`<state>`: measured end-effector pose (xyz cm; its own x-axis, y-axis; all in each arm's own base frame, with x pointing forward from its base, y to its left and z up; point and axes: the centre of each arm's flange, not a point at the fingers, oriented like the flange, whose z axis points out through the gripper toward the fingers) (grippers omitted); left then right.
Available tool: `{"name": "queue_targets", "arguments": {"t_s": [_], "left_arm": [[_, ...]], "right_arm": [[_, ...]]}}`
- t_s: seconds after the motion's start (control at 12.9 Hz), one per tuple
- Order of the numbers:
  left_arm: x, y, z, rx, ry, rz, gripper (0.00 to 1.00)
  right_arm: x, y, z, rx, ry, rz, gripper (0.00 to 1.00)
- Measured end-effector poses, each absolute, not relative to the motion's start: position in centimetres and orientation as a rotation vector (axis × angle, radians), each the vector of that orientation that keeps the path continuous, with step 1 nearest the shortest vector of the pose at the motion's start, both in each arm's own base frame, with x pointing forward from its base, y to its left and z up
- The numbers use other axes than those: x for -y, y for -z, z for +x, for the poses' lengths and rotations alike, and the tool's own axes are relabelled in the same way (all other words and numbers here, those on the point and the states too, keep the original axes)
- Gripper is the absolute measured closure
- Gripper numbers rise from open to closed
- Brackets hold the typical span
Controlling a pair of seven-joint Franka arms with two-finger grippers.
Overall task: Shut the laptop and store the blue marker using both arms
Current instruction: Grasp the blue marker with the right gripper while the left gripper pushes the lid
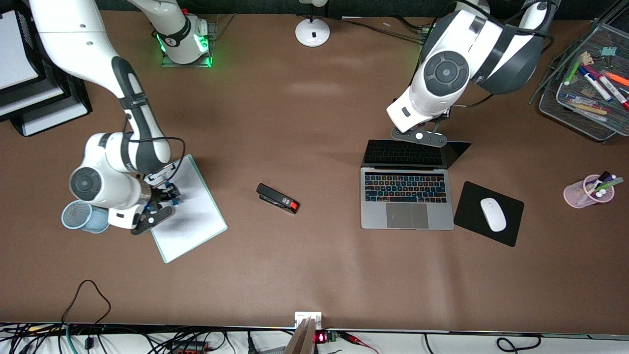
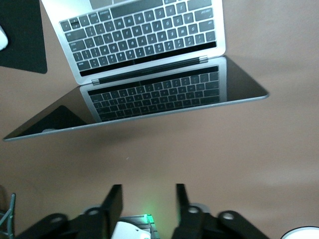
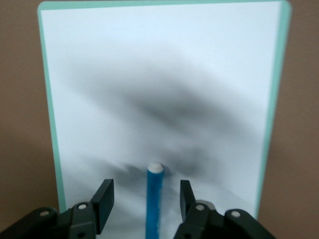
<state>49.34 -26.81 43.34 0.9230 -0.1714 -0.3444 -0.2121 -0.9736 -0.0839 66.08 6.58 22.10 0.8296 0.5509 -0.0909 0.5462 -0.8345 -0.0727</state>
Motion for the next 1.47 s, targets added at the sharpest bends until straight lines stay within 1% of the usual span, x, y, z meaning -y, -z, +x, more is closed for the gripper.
{"name": "queue_targets", "arguments": {"t_s": [0.08,0.23,0.31,0.62,0.77,0.85,0.93,1.0,1.08,1.16,1.24,1.31,1.39,1.47], "left_arm": [[26.7,-43.1,49.3,-0.298,-0.515,-2.953,0.69],[26.4,-42.5,49.1,-0.295,-0.531,-2.942,0.92],[26.1,-42.0,49.0,-0.292,-0.542,-2.93,0.99],[25.7,-40.5,48.9,-0.227,-0.511,-2.902,0.99],[25.7,-39.1,48.8,-0.185,-0.476,-2.917,0.99],[25.6,-38.1,48.6,-0.164,-0.465,-2.92,0.99],[25.5,-37.2,48.4,-0.159,-0.449,-2.913,0.99],[25.3,-36.4,48.3,-0.165,-0.424,-2.897,0.99],[25.1,-35.9,48.3,-0.167,-0.403,-2.888,0.99],[25.1,-35.5,48.3,-0.169,-0.381,-2.888,0.99],[25.1,-35.3,48.5,-0.171,-0.362,-2.893,0.99],[25.1,-35.0,48.8,-0.174,-0.345,-2.9,0.99],[25.1,-34.6,49.1,-0.18,-0.322,-2.904,0.99],[25.0,-34.2,49.5,-0.185,-0.302,-2.906,0.99]], "right_arm": [[-6.9,-21.6,66.0,0.914,-0.172,-2.955,0.44],[-6.8,-20.8,66.1,0.983,-0.164,-2.934,0.44],[-6.6,-20.5,66.1,1.007,-0.161,-2.926,0.46],[-6.2,-19.1,66.0,1.029,-0.154,-2.924,0.5],[-6.0,-18.9,65.9,1.026,-0.159,-2.924,0.54],[-5.9,-18.7,65.9,1.023,-0.162,-2.925,0.54],[-5.7,-18.6,65.9,1.02,-0.164,-2.926,0.58],[-5.7,-18.5,65.9,1.019,-0.167,-2.926,0.58],[-5.6,-18.4,65.8,1.018,-0.169,-2.926,0.62],[-5.6,-18.4,65.8,1.018,-0.168,-2.926,0.62],[-5.5,-18.4,65.9,1.017,-0.167,-2.927,0.67],[-5.5,-18.4,65.9,1.017,-0.167,-2.927,0.68],[-5.5,-18.4,65.9,1.017,-0.167,-2.927,0.78],[-5.5,-18.4,65.9,1.016,-0.166,-2.927,0.82]]}}
